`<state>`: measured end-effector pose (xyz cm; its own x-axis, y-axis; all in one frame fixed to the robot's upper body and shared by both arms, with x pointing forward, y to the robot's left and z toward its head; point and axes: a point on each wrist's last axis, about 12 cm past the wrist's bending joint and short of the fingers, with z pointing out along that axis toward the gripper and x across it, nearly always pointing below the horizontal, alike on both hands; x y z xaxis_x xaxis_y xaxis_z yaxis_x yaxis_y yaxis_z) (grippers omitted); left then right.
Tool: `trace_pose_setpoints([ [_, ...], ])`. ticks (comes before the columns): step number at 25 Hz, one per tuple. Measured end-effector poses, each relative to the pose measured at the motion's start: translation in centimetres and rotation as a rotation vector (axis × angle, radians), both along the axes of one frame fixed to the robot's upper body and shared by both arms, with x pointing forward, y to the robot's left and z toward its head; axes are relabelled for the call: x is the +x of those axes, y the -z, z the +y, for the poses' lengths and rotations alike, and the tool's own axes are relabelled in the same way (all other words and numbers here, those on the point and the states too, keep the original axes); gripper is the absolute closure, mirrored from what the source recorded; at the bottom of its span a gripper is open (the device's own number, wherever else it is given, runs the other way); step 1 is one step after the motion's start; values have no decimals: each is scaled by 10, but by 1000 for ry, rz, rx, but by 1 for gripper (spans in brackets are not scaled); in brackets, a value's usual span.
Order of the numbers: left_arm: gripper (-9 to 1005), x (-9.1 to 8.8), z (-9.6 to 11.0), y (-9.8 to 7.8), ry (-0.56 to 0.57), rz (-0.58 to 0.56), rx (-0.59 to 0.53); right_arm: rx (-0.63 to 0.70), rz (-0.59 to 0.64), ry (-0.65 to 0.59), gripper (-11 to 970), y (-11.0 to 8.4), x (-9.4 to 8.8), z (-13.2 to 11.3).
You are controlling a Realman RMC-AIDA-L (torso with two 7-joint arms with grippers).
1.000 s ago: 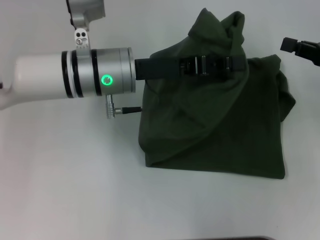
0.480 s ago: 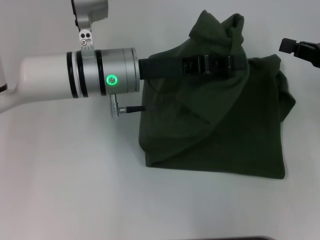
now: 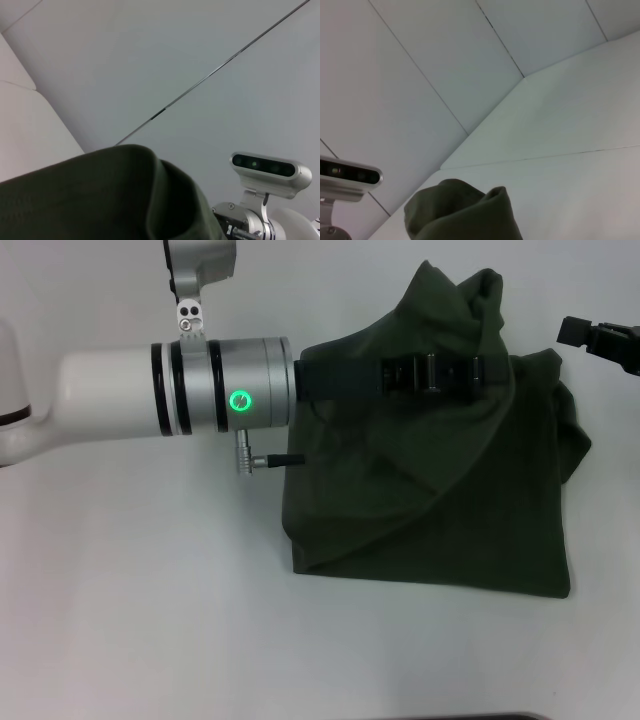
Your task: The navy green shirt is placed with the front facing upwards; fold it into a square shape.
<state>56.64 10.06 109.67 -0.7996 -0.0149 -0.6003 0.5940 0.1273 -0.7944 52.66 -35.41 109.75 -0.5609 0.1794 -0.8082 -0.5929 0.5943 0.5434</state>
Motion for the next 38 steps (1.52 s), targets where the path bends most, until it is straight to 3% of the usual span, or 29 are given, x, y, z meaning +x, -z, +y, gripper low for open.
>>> trace_pose_setpoints([
  [15,845,-1,0,4,-18,15,6,2,2,1,895,1,-2,0],
  [26,653,-4,7,3,-24,17,-31,11,-9,6,894,0,-4,-2],
  [29,408,-2,19,2,-67,-1,-60,13,-10,-15,892,0,-5,0],
  [34,179,-3,43,0,-121,-63,-91,4,5,-75,882,1,-6,7],
  [38,74,-6,59,3,-148,-113,-75,32,41,-88,830,-1,-7,9],
])
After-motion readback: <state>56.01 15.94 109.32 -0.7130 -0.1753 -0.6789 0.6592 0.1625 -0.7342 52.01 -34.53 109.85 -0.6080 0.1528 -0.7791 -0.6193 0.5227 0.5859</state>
